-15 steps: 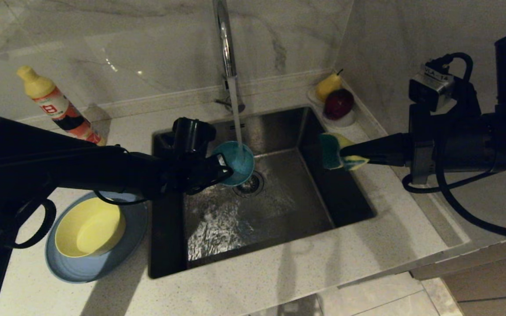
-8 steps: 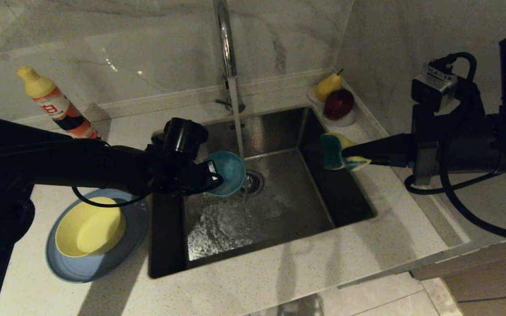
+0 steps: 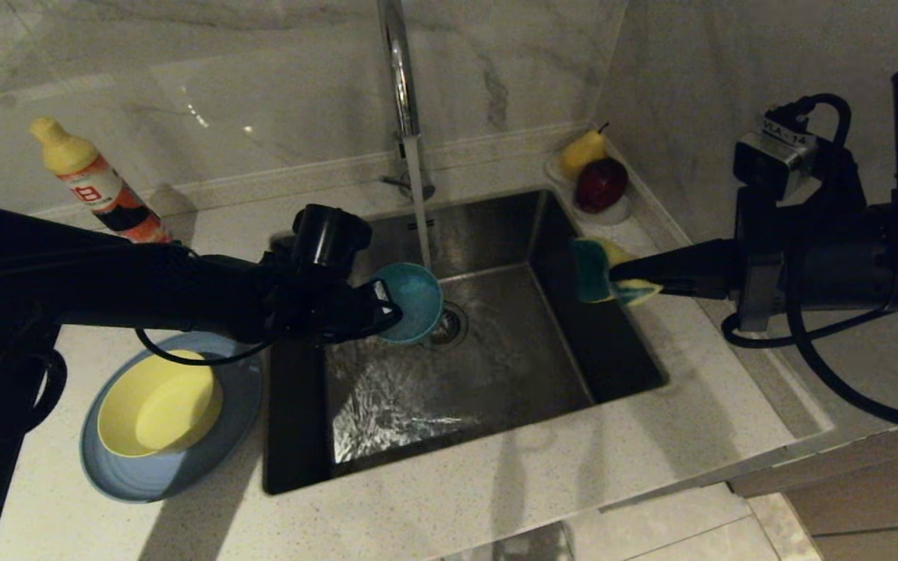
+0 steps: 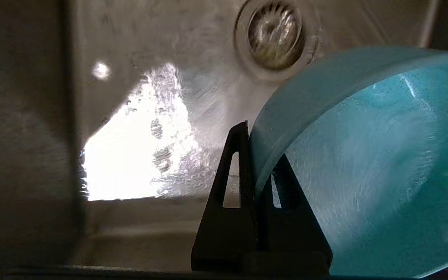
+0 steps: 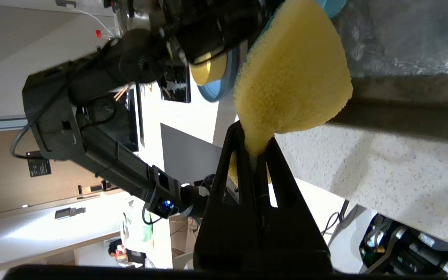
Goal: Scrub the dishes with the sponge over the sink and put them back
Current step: Rinse the bowl
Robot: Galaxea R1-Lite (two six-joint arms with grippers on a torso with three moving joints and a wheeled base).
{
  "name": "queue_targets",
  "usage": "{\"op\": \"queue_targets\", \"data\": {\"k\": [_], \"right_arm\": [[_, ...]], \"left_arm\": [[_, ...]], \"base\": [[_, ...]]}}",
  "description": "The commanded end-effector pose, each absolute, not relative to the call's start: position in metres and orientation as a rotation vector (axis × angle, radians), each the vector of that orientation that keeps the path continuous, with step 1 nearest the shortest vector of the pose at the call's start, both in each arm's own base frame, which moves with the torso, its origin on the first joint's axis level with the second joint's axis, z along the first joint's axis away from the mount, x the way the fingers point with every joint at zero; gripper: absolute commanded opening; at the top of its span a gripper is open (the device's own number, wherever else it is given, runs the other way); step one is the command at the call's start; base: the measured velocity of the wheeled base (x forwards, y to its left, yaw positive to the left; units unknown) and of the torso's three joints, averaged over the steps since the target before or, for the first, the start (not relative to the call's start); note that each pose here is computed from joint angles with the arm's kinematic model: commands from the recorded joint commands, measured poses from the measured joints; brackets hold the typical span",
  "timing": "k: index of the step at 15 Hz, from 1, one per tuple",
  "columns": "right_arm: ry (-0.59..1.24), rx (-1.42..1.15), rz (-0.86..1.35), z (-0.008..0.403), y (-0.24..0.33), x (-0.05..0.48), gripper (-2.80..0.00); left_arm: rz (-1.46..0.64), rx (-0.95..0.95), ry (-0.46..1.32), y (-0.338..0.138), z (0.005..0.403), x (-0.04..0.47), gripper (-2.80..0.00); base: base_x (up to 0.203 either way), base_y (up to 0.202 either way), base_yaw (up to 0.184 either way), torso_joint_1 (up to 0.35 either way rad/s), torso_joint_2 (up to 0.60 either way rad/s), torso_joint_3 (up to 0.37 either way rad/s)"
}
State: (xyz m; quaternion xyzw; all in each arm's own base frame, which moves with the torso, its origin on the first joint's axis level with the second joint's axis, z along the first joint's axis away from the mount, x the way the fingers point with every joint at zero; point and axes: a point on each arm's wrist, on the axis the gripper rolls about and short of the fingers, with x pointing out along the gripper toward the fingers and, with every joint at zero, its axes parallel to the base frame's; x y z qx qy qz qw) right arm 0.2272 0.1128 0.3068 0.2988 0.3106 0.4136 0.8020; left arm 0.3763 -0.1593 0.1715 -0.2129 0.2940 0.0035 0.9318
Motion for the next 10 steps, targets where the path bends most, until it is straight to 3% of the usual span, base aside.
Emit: {"op": "queue_targets", "data": {"k": [1,10], "right_arm": [[0.689,0.645,0.894,0.3019,0.1121,0.2249,-2.8],[0.695,0.645,0.903,0.3015,0.114,0.228,-2.8]], "left_arm": [[0.025,-0.488,0.598,-0.1631,0.1687,0.3853,-2.8],[0.051,-0.509,0.588,-0.1551,0.169,0.3913,-2.8]], "base": [[0.0,0.0,0.0,0.0,0.0,0.0],[0.0,0.0,0.0,0.0,0.0,0.0]]}}
